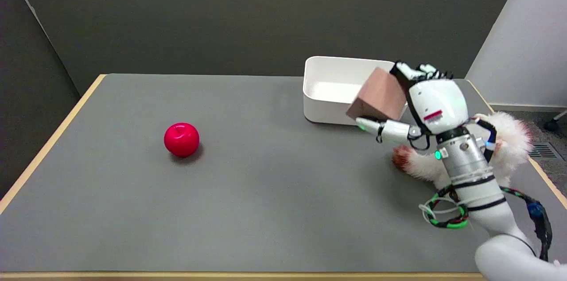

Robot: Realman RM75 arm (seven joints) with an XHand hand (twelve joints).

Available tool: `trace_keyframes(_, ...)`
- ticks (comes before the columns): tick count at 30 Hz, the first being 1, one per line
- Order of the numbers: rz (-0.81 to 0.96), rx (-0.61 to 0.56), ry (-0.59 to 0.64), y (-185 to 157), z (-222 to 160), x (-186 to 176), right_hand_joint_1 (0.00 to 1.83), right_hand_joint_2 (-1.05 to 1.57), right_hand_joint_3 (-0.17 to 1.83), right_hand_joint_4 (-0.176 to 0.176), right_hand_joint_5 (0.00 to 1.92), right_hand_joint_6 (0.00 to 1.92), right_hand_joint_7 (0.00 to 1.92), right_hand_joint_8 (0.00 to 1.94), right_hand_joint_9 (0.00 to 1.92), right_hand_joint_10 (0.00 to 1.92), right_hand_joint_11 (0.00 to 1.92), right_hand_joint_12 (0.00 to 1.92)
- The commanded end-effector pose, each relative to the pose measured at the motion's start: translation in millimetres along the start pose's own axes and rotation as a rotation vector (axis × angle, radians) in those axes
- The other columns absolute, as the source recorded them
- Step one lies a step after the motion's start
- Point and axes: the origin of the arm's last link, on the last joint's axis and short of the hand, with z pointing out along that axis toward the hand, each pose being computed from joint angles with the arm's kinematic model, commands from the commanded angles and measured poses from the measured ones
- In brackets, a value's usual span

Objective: Place wooden cube into white box.

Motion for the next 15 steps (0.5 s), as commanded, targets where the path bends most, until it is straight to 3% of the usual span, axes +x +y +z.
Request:
trace_keyframes(1,0.088,0.045,0.124,23.1,93.9,13.5,1.19,1.12,0.27,-0.14,0.61,1.46,0.89,1.35,0.8,1.29,0.52,1.92)
trace_keyframes(15,0.295,-0.125,0.018,15.1,161.8,-51.3,1.18,1.16,0.21,-0.132,0.59,1.49,0.87,1.37,0.8,1.28,0.51,1.92)
